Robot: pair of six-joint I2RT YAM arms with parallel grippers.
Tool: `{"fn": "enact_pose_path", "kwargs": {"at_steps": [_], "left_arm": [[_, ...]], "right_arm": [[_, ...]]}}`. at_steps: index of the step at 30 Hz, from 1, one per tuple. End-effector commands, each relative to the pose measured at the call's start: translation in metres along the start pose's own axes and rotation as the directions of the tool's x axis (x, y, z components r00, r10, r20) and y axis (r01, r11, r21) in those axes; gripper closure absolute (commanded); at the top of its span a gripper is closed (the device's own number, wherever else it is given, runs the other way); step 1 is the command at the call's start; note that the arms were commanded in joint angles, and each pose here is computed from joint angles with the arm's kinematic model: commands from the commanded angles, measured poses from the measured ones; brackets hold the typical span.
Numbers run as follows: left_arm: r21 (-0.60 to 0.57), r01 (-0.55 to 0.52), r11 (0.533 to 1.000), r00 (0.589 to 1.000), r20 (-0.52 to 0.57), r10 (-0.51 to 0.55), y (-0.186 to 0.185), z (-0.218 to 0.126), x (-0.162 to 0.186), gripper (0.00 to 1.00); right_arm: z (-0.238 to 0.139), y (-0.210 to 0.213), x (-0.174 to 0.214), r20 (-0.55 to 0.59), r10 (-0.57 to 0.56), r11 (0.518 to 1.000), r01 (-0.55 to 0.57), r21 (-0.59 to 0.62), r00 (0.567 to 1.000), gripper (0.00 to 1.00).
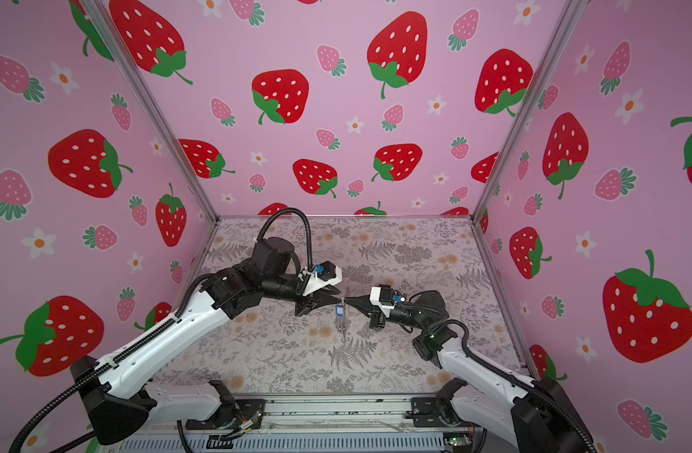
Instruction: Put the keys on the keyring
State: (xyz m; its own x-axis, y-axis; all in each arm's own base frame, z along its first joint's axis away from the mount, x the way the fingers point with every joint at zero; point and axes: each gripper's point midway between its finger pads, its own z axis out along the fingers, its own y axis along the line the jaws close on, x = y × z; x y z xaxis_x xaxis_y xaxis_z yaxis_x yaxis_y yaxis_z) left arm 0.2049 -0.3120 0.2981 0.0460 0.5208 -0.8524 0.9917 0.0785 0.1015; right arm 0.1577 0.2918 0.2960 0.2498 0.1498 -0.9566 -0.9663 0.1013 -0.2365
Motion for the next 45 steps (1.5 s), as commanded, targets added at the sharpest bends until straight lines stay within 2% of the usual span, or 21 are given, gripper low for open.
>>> {"fn": "enact_pose_path", "kwargs": {"at_steps": [1, 8, 10, 11, 13, 18, 23, 27, 36, 45], "left_arm": [[0.016, -0.042, 0.999, 0.998, 0.044, 0.041, -0.001, -0.007, -0.017, 0.77], [0.044, -0.049, 0.998, 0.998, 0.051, 0.047, -0.006, -0.007, -0.017, 0.88], [0.048, -0.053, 0.997, 0.997, 0.057, 0.050, -0.007, -0.007, -0.019, 0.93], [0.054, -0.054, 0.997, 0.997, 0.056, 0.051, -0.008, -0.007, -0.018, 1.00], [0.057, -0.059, 0.997, 0.997, 0.054, 0.056, -0.009, -0.008, -0.019, 1.00], [0.019, -0.046, 0.999, 0.998, -0.037, 0.047, -0.002, -0.010, -0.010, 1.00], [-0.038, -0.060, 0.997, 0.969, -0.243, 0.049, 0.006, -0.013, 0.003, 1.00], [-0.064, -0.073, 0.995, 0.927, -0.373, 0.044, 0.011, -0.012, 0.007, 1.00], [-0.070, -0.071, 0.995, 0.907, -0.420, 0.036, 0.009, -0.014, -0.009, 1.00], [-0.054, -0.094, 0.994, 0.863, -0.502, 0.054, 0.005, -0.008, -0.008, 1.00]], "right_arm": [[0.002, -0.002, -0.022, 0.054, -0.050, 0.999, 0.050, -0.013, 0.997, 1.00], [0.003, -0.003, -0.023, 0.057, -0.054, 0.998, 0.054, -0.010, 0.997, 1.00], [0.003, -0.003, -0.023, 0.056, -0.053, 0.999, 0.054, -0.009, 0.997, 1.00], [0.003, -0.003, -0.023, 0.057, -0.054, 0.998, 0.055, -0.008, 0.997, 1.00], [0.003, -0.005, -0.022, 0.054, -0.049, 0.999, 0.049, -0.001, 0.997, 1.00], [-0.001, -0.017, -0.012, -0.016, -0.079, 0.993, 0.080, 0.084, 0.997, 0.75], [-0.006, -0.027, -0.004, -0.135, -0.153, 0.976, 0.171, 0.138, 0.979, 0.74], [-0.006, -0.027, -0.005, -0.151, -0.168, 0.974, 0.188, 0.130, 0.974, 0.76], [-0.003, -0.021, -0.006, -0.136, -0.166, 0.980, 0.179, 0.086, 0.977, 0.82], [0.000, -0.014, -0.012, -0.083, -0.145, 0.988, 0.150, 0.049, 0.986, 0.83]]}}
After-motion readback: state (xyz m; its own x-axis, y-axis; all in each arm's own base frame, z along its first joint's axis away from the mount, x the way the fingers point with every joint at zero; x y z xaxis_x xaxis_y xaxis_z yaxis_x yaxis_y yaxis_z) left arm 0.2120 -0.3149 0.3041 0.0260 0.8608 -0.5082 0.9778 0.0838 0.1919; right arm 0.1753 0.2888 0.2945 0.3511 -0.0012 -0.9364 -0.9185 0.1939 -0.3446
